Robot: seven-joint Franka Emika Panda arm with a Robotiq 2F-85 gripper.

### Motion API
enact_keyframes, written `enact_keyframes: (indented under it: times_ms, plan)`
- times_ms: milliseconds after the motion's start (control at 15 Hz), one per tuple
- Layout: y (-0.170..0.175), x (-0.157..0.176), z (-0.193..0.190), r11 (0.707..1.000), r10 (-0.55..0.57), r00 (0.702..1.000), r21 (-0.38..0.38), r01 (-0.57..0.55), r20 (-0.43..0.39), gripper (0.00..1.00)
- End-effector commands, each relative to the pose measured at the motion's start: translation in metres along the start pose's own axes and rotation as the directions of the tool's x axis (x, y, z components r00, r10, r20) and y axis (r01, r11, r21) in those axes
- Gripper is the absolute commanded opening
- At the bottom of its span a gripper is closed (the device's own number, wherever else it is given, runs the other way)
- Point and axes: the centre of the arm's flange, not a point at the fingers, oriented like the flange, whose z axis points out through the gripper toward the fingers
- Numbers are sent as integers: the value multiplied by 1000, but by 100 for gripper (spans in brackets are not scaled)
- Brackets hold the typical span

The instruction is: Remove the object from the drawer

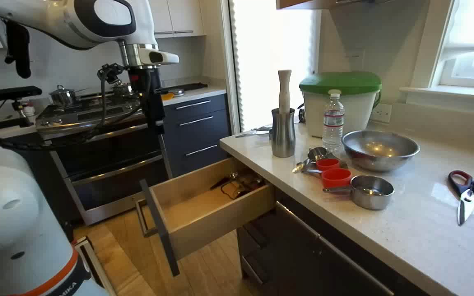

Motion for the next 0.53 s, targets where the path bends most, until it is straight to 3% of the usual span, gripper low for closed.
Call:
enact_keyframes:
  times_ms: [0, 467]
  plan:
    - [0, 0, 0, 1000, 0, 1000, 0, 0, 0, 100]
    - [-4, 10, 6, 1000, -4, 1000, -7, 4, -1, 100]
